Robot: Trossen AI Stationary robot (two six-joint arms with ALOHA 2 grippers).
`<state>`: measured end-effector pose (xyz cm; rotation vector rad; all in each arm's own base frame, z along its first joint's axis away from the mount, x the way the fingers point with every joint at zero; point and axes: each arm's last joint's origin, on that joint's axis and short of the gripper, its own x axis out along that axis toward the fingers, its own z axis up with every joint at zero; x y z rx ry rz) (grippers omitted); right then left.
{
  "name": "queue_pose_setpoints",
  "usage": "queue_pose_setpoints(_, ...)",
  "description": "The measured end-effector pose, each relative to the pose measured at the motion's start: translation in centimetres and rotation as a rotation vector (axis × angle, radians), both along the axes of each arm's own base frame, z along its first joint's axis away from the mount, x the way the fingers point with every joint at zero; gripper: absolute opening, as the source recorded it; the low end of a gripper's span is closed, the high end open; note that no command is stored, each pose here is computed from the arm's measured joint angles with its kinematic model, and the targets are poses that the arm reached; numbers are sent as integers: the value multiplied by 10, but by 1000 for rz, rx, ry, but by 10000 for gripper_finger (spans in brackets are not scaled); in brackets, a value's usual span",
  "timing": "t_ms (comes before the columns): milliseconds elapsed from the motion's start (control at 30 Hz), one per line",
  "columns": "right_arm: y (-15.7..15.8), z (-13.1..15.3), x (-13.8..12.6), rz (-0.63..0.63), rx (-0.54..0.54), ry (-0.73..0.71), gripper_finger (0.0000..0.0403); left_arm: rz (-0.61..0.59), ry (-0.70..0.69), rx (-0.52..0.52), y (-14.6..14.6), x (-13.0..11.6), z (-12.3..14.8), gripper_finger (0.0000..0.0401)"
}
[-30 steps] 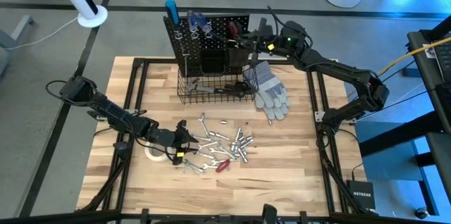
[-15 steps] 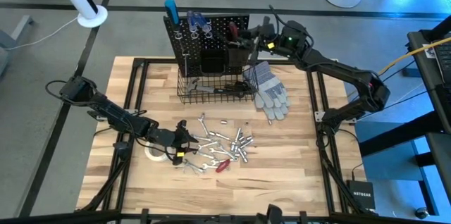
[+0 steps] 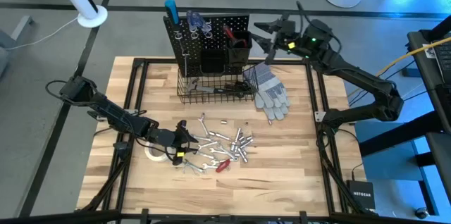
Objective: Hang tools onto peg board
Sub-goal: Hang the red allen wrench on the peg board
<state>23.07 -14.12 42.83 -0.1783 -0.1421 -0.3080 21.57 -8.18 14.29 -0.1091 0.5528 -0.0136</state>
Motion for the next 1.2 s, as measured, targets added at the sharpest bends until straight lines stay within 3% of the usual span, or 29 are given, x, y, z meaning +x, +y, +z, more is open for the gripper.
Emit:
queue_pose_setpoints(233, 41, 10, -10, 130, 40, 24, 202, 0, 0, 0, 0, 0, 0, 155)
queue_pose_setpoints(433, 88, -10, 4, 343, 124, 224, 202, 0, 0, 0, 0, 0, 0, 155)
queue_pose_setpoints(533, 109, -23, 12, 390, 159, 346, 202, 0, 0, 0, 0, 0, 0, 155)
queue_pose_setpoints(833, 170, -74, 43, 341, 214, 684, 202, 13, 0, -3, 2, 1, 0, 155)
queue_pose_setpoints(1200, 246, -160, 92, 294, 192, 949, 202, 47, -16, -94, -3, 3, 5, 155)
